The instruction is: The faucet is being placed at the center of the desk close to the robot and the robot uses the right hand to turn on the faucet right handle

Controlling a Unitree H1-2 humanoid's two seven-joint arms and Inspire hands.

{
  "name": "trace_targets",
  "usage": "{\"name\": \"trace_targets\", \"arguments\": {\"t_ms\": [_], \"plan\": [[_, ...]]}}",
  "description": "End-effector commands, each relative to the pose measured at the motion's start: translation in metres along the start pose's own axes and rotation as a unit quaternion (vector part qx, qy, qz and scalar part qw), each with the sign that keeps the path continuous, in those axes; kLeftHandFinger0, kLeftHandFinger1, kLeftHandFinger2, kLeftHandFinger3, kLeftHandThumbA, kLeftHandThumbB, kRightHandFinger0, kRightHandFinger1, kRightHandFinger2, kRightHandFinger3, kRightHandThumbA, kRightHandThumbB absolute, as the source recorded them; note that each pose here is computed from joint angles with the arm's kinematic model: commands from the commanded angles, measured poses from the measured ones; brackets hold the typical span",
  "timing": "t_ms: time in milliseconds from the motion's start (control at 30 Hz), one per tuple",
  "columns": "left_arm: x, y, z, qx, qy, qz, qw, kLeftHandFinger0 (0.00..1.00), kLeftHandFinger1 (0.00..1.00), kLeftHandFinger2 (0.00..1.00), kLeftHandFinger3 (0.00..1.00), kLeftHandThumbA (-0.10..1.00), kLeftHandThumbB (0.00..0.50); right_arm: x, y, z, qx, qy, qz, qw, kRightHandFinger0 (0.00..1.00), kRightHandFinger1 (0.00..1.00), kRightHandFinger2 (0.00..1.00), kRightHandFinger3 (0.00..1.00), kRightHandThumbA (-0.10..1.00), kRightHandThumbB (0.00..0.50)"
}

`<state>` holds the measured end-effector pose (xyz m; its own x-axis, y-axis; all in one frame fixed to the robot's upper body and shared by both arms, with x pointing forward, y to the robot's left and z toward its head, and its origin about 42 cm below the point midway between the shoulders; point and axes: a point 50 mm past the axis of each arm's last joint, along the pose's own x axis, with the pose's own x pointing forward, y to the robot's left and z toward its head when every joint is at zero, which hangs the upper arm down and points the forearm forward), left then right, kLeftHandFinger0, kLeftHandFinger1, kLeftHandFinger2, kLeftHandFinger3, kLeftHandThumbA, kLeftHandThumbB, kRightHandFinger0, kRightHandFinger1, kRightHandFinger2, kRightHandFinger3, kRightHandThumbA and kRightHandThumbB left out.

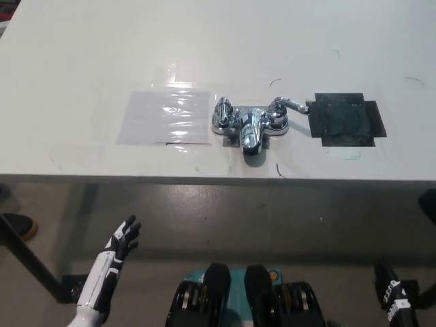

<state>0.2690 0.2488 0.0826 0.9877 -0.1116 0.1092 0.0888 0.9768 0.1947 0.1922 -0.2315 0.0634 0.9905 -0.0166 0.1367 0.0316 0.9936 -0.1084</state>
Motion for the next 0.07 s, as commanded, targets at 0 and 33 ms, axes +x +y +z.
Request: {"name": "trace_targets", "arguments": {"t_ms": [0,33], "plan": [[0.0171,0.0086,0.0153,0.007,-0.066,0.028,0.997,1.0,1.0,1.0,1.0,1.0,0.489,0.0265,0.0035,0.0171,0.013,-0.053,0.016,0.998,1.0,1.0,1.0,1.0,1.0,0.291],[0.0222,0.0094,0.0181,0.007,-0.069,0.029,0.997,1.0,1.0,1.0,1.0,1.0,0.486,0.033,0.0042,0.0194,0.013,-0.056,0.017,0.998,1.0,1.0,1.0,1.0,1.0,0.29]]}}
